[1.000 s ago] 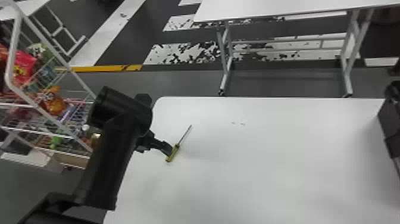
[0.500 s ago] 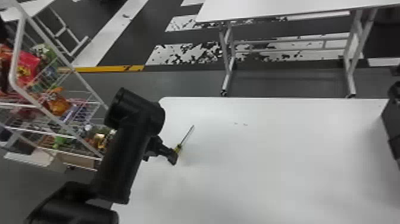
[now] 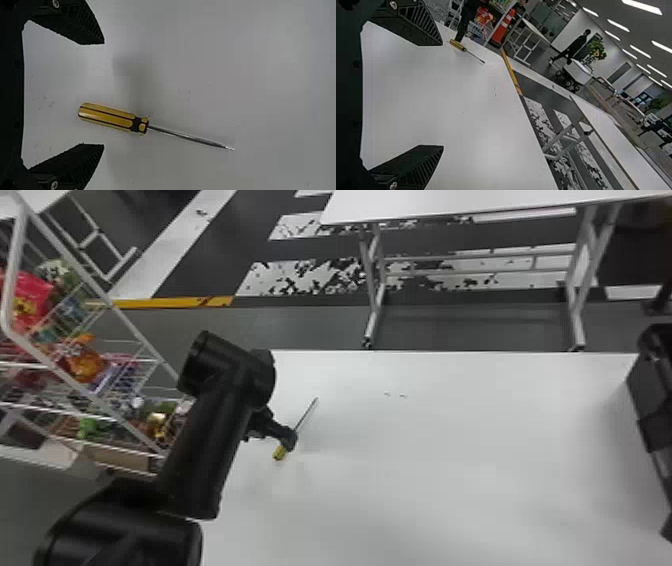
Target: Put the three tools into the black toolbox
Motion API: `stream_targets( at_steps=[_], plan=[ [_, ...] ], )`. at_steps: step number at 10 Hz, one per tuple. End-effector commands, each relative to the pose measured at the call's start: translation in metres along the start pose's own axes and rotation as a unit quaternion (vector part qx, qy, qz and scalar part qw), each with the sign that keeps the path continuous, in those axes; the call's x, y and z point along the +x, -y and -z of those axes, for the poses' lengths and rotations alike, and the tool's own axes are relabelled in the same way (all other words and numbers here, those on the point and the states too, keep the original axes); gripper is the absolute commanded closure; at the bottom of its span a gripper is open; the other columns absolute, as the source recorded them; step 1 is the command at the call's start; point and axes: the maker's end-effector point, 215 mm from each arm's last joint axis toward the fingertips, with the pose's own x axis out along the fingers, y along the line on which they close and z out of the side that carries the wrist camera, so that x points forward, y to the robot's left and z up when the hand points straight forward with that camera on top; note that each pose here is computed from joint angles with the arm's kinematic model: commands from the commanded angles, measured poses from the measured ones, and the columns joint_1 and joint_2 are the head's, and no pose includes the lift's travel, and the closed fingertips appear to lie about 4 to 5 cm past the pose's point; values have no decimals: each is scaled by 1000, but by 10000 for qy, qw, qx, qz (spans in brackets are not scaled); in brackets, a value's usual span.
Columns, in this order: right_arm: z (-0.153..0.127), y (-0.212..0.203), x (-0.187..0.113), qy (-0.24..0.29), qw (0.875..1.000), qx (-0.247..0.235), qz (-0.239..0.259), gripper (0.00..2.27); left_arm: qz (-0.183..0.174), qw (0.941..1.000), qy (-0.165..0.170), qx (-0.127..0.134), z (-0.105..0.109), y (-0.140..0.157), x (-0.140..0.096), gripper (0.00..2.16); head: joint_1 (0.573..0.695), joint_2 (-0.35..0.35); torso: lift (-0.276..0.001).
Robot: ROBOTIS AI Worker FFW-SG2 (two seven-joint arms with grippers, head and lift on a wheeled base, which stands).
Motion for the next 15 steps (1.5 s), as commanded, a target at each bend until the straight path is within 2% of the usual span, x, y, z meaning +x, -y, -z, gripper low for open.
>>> stream_targets(
  at_steps=[1, 2, 5, 7, 8, 11, 12, 13, 14, 15],
  plan=[
    [0, 0, 2, -13, 10000, -18, 2, 76, 27, 9998, 115, 160, -9, 3, 8, 76, 695, 292, -51],
    [-1, 0, 3, -25, 10000, -28, 1, 76, 73, 9994, 224, 254, -15, 6, 13, 76, 695, 287, -51],
    [0, -4, 11, -81, 9999, -73, -25, 76, 126, 9991, 261, 309, -15, 11, 19, 87, 695, 280, -51],
    [5, -4, 15, -150, 9999, -79, -11, 76, 151, 9990, 278, 317, -17, 14, 17, 248, 695, 282, -51],
    [5, -3, 15, -161, 9998, -89, 4, 76, 158, 9991, 253, 302, -16, 15, 18, 383, 695, 283, -51],
    [3, 1, 16, -152, 9998, -100, 54, 76, 251, 9992, 240, 184, -17, 17, 10, 1247, 695, 275, -51],
    [2, 2, 17, -150, 9998, -112, 64, 76, 358, 9991, 232, 79, -17, 20, 4, 1386, 695, 271, -51],
    [3, 1, 22, -185, 9997, -146, 57, 76, 426, 9988, 241, -18, -17, 24, -3, 1679, 695, 270, -51],
    [3, 0, 26, -212, 9996, -162, 45, 76, 427, 9990, 90, -140, -8, 26, -5, 1858, 695, 265, -51],
    [6, 0, 29, -251, 9996, -155, 46, 76, 445, 9987, 100, -216, -8, 27, -10, 1922, 695, 267, -51]
  ],
)
